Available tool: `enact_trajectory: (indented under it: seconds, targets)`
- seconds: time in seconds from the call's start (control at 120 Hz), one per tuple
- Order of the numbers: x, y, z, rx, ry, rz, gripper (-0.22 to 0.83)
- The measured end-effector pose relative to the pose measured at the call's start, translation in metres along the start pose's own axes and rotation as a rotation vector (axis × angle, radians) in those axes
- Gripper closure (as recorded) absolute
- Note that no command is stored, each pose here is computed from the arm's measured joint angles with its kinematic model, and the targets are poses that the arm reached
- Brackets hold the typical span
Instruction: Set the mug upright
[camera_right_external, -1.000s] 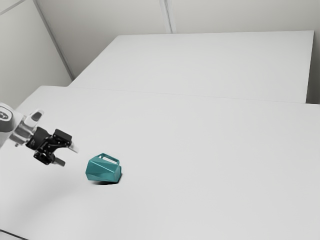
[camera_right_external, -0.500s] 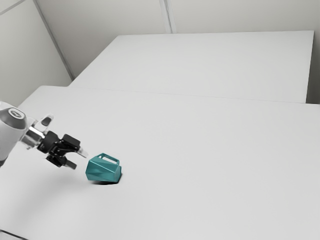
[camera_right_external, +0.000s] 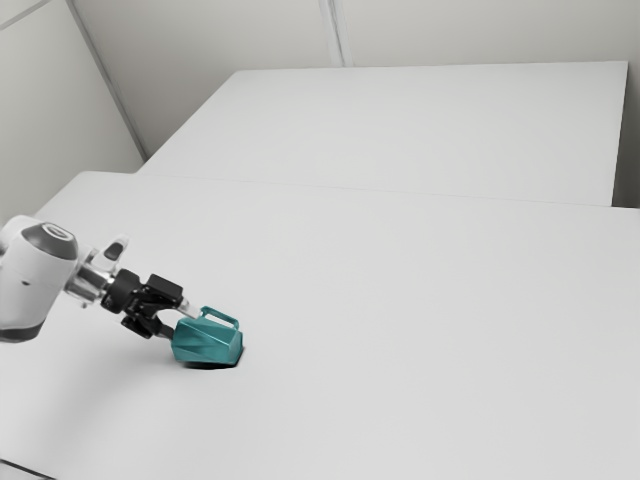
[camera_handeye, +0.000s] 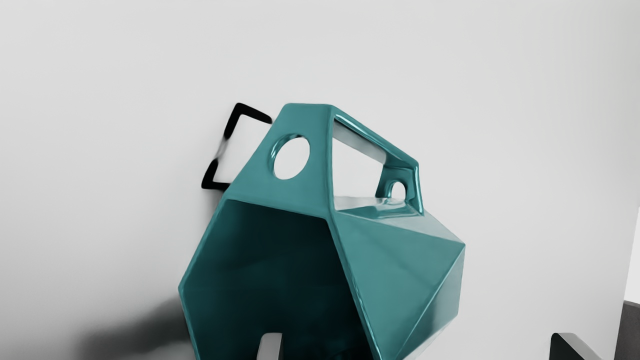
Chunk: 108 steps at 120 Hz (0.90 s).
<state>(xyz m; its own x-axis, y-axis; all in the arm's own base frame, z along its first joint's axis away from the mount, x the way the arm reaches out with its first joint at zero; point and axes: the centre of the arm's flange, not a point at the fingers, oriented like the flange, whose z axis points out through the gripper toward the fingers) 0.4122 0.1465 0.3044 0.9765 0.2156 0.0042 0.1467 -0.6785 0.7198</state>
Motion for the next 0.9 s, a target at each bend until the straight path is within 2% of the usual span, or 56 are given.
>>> enact_trajectory:
  seconds: [0.15,0.408,0.667,0.9]
  targets:
    - [0.0,-0.003,-0.002,-0.04,0.028,-0.001,0.03]
    - [-0.002,-0.013,0.009,-0.068,0.012,-0.003,0.1]
    - [-0.002,-0.015,0.019,-0.081,0.002,0.006,0.28]
    - [0.0,-0.007,0.02,-0.088,0.002,0.037,0.56]
